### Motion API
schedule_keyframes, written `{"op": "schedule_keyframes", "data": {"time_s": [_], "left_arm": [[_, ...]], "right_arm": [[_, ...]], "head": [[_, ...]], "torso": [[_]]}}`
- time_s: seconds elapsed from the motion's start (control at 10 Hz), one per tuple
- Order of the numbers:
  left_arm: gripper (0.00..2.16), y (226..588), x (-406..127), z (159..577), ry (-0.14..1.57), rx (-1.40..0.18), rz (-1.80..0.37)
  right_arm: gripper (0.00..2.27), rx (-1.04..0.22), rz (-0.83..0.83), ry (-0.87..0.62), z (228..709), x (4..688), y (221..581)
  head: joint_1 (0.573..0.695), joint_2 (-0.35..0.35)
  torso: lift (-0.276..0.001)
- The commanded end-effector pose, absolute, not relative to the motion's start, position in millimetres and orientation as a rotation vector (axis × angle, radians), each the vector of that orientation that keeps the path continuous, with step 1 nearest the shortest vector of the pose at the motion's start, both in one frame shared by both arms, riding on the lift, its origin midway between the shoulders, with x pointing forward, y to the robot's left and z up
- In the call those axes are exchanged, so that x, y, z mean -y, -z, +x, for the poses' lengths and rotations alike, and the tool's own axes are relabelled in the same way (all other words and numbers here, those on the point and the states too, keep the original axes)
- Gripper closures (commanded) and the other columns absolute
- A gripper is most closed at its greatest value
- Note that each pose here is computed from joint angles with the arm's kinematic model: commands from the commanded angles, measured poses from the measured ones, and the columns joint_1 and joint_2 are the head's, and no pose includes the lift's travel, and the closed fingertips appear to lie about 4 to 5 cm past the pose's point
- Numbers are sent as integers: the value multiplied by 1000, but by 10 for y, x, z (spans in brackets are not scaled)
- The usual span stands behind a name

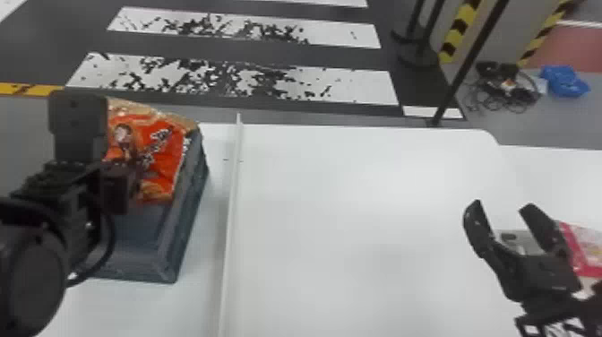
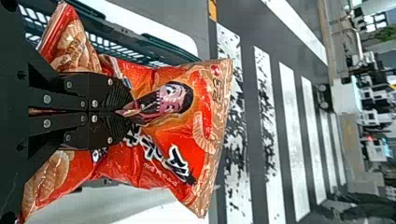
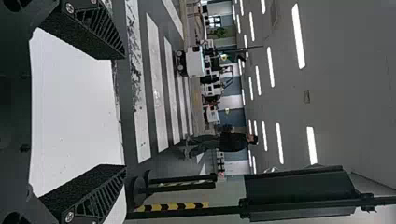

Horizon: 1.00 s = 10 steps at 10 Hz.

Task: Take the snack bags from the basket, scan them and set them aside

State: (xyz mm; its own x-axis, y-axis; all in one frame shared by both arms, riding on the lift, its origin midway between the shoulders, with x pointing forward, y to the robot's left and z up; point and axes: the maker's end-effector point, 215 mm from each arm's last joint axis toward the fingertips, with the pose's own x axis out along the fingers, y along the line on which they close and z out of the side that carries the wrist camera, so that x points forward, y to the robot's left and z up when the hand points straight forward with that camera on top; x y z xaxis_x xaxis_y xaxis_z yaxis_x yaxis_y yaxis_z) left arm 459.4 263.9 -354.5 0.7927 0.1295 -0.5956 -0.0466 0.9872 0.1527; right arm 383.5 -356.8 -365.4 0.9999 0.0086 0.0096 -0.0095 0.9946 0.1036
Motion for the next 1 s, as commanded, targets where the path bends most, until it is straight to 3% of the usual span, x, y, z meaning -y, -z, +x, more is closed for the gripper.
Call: {"op": "schedule_keyframes", "data": {"time_s": [0.0,0.6,0.9], "left_arm": [[2135,3317,-2328,4538,-22,-599,119],[2135,3427,-783,4304,354,-599,112],[2135,3776,91,4197,543,-582,134]], "right_arm": [[97,33,100,5,3818,3645,3575],[97,90,64,62,3808,3878,3306],[97,100,33,98,3808,4013,3221]], "head": [[695,-116],[695,-335],[695,-350]], "torso": [[-75],[-75],[-75]]}}
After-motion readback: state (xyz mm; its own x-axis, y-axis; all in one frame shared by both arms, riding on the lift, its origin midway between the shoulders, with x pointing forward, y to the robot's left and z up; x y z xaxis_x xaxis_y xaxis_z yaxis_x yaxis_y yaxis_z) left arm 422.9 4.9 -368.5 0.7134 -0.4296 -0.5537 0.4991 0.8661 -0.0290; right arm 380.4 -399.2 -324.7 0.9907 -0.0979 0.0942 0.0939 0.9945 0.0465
